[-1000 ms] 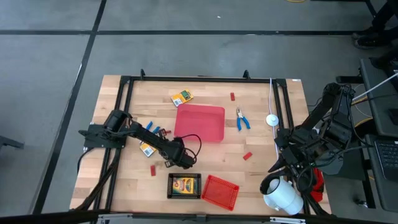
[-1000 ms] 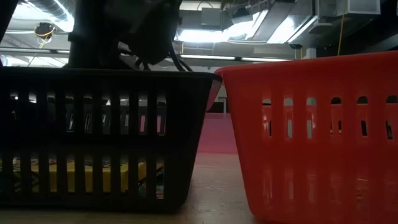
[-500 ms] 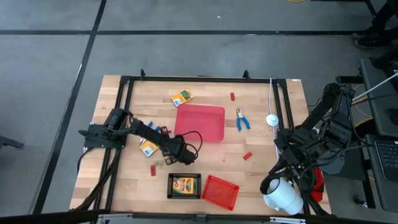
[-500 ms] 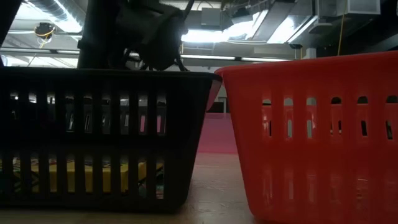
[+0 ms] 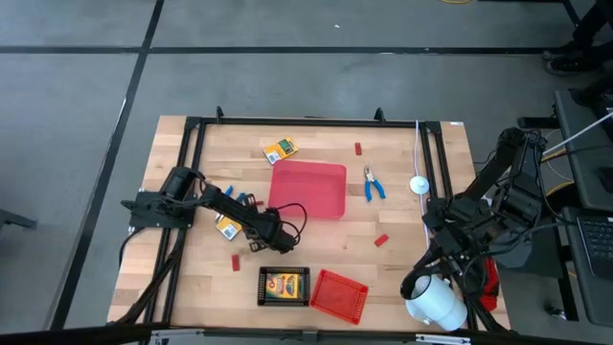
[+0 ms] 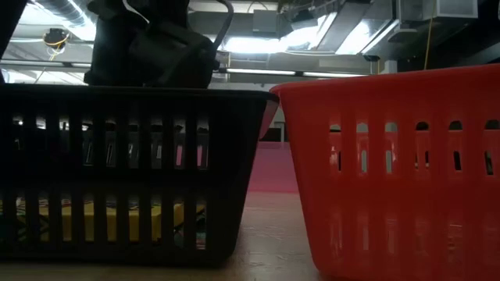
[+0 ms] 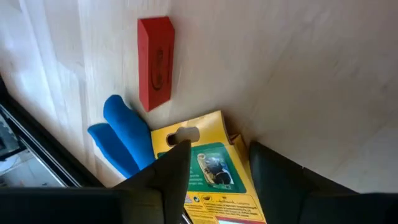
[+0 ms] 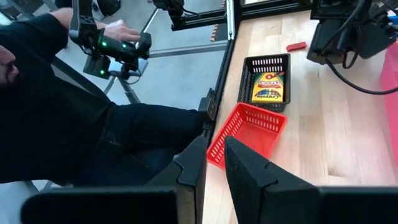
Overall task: Pick & Place School Supplies
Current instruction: Put the crayon box into the black bin
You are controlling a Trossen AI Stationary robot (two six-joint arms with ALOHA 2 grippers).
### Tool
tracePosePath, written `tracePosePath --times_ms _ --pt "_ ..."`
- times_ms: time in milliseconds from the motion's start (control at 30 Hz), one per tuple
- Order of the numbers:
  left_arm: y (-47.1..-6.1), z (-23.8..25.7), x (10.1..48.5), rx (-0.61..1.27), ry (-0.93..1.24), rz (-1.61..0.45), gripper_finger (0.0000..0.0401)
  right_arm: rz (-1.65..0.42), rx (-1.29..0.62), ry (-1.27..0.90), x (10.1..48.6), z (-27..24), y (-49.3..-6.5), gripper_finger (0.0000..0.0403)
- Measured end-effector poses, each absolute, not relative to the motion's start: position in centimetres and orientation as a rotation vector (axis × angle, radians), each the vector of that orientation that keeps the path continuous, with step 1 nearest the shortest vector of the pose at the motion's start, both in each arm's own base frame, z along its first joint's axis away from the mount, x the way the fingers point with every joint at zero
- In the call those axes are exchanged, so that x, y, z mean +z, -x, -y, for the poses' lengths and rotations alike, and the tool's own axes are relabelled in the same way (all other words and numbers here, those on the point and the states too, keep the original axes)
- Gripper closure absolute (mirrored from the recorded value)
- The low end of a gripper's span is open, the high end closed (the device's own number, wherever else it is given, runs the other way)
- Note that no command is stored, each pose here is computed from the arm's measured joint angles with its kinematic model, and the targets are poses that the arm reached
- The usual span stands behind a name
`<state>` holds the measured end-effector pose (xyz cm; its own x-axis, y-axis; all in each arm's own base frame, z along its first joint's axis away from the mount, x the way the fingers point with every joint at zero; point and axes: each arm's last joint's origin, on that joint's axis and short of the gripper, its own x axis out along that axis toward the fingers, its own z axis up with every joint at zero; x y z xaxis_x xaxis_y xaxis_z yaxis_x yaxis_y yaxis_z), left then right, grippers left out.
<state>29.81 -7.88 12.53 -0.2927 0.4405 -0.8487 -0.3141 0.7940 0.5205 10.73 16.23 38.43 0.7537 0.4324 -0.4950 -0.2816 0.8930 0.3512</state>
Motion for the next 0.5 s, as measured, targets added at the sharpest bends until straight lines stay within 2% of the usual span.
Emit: tracePosePath --times_ms 367,500 --pt "-29.95 7.2 12.14 0.738 -0.075 -1.701 0.0261 -0.599 0.395 -0.271 38.47 -16.26 -10.75 0.0341" --pt "-29.74 7.05 11.83 0.762 -0.055 -1.698 0.0283 -0.599 0.395 -0.271 38.48 -16.25 -10.75 0.0341"
